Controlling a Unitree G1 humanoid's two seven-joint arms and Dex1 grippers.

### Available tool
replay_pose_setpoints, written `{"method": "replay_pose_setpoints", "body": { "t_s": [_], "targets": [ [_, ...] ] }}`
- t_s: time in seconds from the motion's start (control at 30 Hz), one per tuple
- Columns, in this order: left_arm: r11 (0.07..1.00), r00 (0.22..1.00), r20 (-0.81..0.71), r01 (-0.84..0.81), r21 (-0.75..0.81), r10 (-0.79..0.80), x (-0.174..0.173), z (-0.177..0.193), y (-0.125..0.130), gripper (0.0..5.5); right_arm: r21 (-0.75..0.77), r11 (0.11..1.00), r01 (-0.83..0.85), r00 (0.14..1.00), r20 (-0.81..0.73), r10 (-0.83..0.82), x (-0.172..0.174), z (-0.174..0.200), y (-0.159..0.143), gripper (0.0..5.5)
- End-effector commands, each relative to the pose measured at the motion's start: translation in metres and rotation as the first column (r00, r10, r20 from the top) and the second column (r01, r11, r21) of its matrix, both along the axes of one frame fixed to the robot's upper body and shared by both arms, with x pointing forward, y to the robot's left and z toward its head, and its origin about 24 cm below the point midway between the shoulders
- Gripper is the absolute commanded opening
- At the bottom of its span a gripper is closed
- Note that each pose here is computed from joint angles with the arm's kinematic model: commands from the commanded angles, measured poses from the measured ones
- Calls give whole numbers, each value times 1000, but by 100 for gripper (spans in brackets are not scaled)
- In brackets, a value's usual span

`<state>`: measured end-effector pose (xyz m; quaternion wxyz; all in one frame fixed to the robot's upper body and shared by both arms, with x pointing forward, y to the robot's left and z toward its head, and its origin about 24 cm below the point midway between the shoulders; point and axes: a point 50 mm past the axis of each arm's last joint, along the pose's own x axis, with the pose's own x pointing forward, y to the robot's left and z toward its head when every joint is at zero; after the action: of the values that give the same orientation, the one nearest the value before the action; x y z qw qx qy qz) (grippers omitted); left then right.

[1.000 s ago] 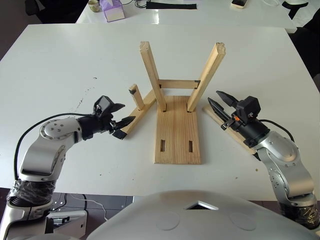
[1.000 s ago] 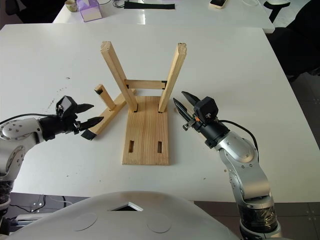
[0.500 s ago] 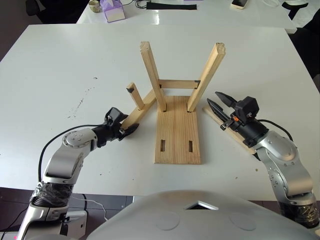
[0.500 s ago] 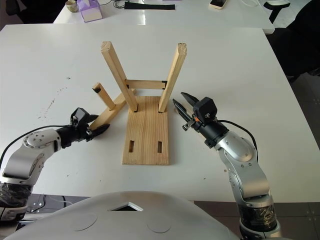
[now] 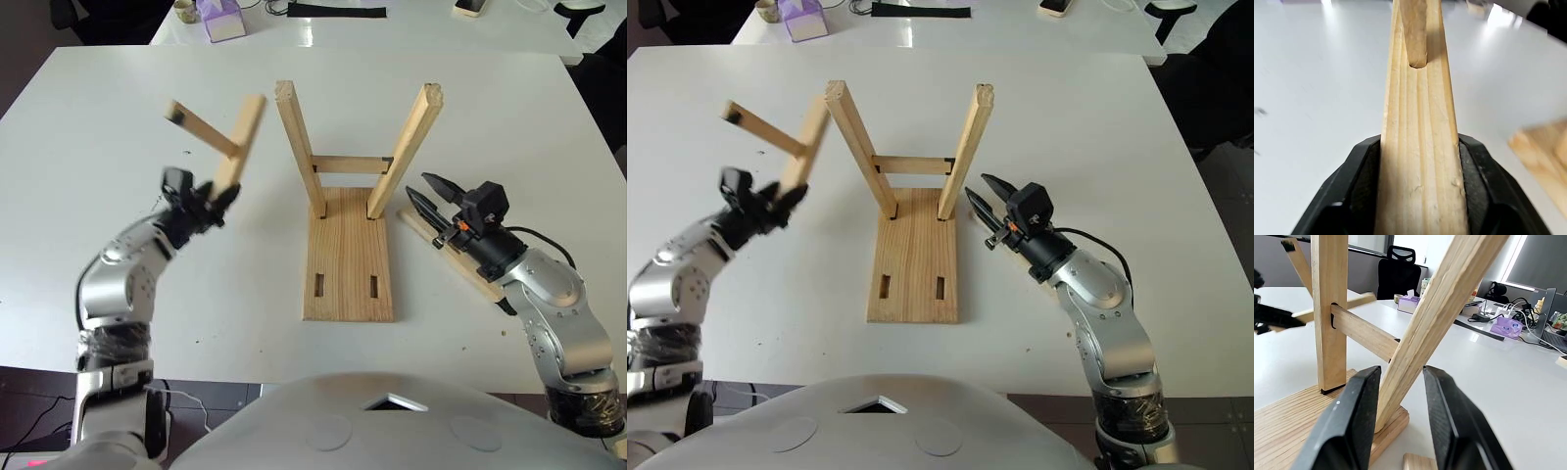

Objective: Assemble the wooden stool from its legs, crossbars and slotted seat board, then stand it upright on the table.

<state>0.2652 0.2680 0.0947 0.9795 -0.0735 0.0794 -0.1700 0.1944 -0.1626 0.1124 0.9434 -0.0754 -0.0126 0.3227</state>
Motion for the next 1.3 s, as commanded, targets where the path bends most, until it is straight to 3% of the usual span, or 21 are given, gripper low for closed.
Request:
{"method": "replay_pose_setpoints", "body": {
  "t_s": [0.03,0.1,0.23,0.33,0.43,0.53,0.63,0.87,1.17,1.3],
  "targets": [
    [986,961,269,109,-128,-71,11,73,-8,203,132,988,-79,996,45,74,0,32,-8,157],
    [914,872,406,367,-173,-273,-4,117,-33,203,248,944,-216,976,92,198,-4,63,-10,157],
    [604,563,474,793,-79,-677,-52,148,-80,203,384,820,-424,904,135,405,-9,100,-8,157],
    [432,408,492,899,-71,-769,-65,156,-105,203,418,730,-541,829,116,548,-10,115,-5,185],
    [327,323,466,942,-76,-824,-72,150,-118,203,440,631,-638,733,97,673,-6,131,0,251],
    [289,292,428,954,-75,-855,-71,141,-127,203,409,531,-742,592,26,806,-6,138,11,251],
    [284,287,415,956,-72,-863,-70,137,-127,203,371,491,-788,531,4,848,-5,143,19,251],
    [302,301,360,952,-55,-883,-65,122,-125,203,335,506,-794,539,4,843,1,148,27,341],
    [327,323,323,944,-46,-889,-68,109,-123,203,294,568,-769,599,21,801,11,150,29,341],
    [337,333,324,940,-45,-885,-67,109,-124,203,275,565,-778,588,5,809,9,147,33,276]
  ]
}}
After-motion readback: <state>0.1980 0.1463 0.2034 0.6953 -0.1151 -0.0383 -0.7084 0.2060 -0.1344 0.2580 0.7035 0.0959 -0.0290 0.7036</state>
